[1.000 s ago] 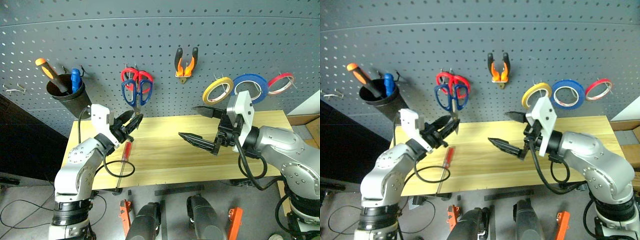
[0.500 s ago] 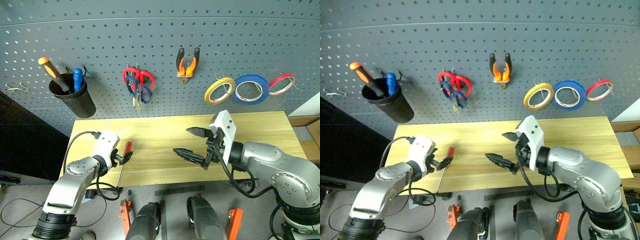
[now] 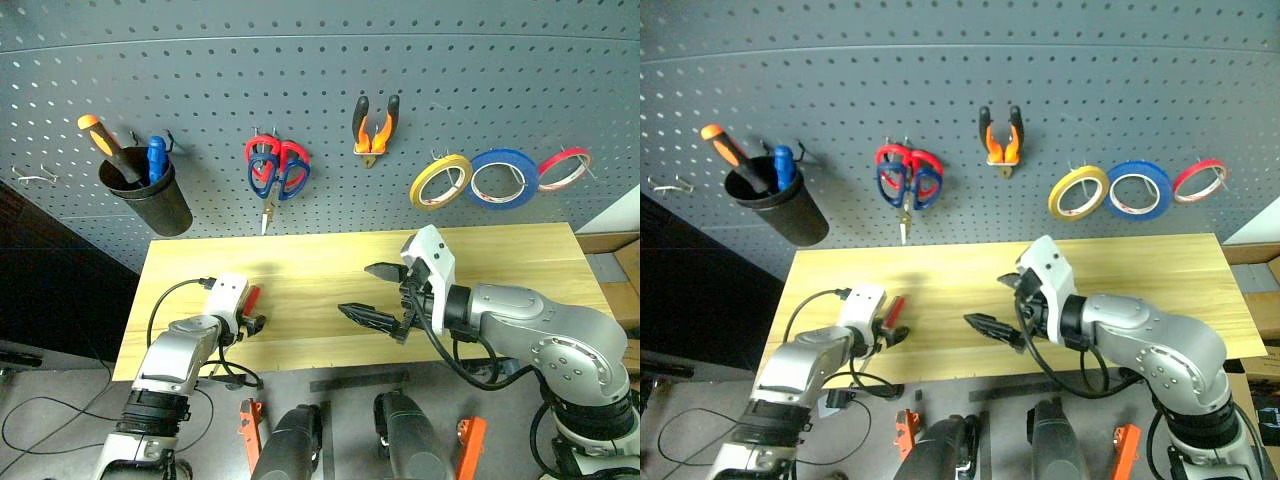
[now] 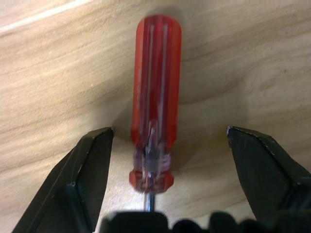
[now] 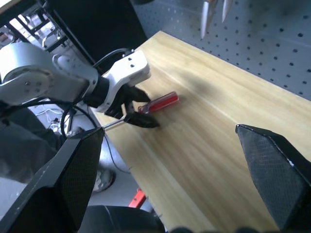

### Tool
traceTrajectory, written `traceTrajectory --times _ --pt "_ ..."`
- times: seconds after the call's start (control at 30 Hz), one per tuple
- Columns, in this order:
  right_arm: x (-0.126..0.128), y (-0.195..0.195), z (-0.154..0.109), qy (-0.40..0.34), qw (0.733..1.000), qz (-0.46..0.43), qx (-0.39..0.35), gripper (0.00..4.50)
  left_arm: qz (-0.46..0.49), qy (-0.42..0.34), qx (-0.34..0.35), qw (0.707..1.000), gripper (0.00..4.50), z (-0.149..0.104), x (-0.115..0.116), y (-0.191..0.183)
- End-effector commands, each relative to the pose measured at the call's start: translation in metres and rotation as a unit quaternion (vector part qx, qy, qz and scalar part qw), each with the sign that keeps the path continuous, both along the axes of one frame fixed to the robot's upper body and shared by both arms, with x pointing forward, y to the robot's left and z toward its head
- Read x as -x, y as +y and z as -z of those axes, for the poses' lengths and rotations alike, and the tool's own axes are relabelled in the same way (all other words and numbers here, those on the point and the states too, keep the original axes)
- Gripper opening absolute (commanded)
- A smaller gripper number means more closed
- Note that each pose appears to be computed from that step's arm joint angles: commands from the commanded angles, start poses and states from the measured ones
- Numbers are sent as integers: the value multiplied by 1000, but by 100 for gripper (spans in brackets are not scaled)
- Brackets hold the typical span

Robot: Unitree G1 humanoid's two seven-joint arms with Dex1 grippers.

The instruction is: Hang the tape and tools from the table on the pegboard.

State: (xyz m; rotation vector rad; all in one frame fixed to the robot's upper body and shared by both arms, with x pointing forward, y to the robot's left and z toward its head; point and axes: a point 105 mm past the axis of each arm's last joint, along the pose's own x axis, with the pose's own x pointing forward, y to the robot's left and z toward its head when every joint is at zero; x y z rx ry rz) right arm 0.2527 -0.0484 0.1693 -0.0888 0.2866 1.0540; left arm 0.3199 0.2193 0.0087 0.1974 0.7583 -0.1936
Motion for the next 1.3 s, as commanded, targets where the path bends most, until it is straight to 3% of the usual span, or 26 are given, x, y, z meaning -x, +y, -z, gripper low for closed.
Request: traceTrajectory --times 0.03,0.23,0.27,0.37,0.43,0.53,0.6,0.73,0.87,1.3 --pt "7 3 -10 -23 1000 -19 -1 450 -25 11 -4 1000 304 9 6 10" --pt "7 1 -15 -24 999 -25 -4 450 -37 3 0 999 91 4 12 19" --pt "7 1 -16 -24 999 -28 -7 450 -37 3 0 999 81 3 14 20" --pt "6 2 -22 -35 999 -35 -15 450 -37 -11 -6 999 81 -1 19 26" --pt "6 2 -27 -49 998 -39 -21 450 -53 -67 1 996 81 -17 12 30" --pt "11 5 -42 -92 993 -65 -38 450 -12 -205 8 979 81 -68 0 20" --pt "15 3 -55 -125 987 -79 -55 450 25 -288 6 957 81 -101 11 8" --pt "13 1 -70 -190 976 -88 -54 450 52 -347 -7 937 81 -124 27 -2" --pt "13 3 -84 -220 966 -121 -61 450 86 -437 -36 895 81 -167 33 -17" --pt "-4 -3 -94 -239 960 -130 -59 450 45 -609 -48 790 81 -286 20 -27"
